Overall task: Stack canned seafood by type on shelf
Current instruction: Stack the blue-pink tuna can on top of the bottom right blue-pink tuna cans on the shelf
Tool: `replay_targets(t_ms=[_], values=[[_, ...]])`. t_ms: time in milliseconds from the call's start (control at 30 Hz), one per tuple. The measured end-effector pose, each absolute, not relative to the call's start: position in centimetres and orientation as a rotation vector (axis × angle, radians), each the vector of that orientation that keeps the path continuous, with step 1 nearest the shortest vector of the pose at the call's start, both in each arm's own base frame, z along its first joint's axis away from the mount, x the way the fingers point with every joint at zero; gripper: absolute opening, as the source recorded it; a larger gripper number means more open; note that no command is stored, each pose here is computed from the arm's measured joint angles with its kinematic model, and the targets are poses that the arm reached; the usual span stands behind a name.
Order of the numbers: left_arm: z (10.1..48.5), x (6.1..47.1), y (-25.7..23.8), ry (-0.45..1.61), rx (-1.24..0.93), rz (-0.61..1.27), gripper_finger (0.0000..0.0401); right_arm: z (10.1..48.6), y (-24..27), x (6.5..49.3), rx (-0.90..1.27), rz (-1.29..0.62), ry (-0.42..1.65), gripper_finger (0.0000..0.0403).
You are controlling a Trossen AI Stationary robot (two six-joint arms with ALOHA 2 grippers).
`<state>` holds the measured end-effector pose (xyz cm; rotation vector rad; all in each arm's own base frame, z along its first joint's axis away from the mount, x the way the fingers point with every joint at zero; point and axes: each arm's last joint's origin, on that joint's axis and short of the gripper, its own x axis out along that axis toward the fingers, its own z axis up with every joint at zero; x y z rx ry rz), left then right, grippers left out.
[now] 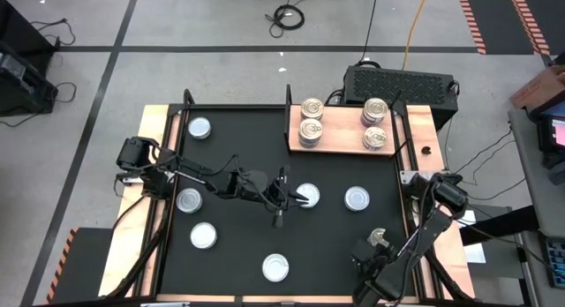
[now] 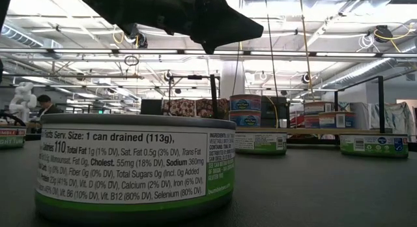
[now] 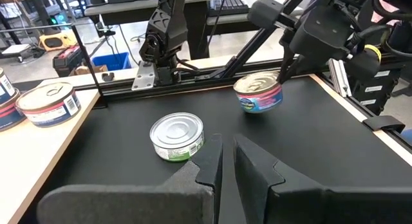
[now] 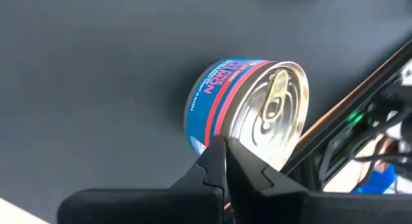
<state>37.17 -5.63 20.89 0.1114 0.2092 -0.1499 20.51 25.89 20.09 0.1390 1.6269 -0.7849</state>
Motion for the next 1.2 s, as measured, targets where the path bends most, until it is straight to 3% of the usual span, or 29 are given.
replay_targets(t_ms=[333,800,933,1200], values=[[20.9,37.2,-5.6,0.209,0.111,-0.15,0.0042,20.3,23.3,22.8,0.015,-0.712,1.7,0.0001],[20.8,37.2,-5.6,0.215,0.112,-0.15,0.0042,19.7,23.9,24.6,0.097,-0.557,1.599,0.0003],[20.8,37.2,-5.6,0.215,0.112,-0.15,0.0042,19.6,24.4,24.4,0.058,-0.48,1.599,0.0035],[20.8,37.2,-5.6,0.216,0.112,-0.15,0.0042,19.6,25.9,23.3,-0.137,-0.33,1.528,0.0153]])
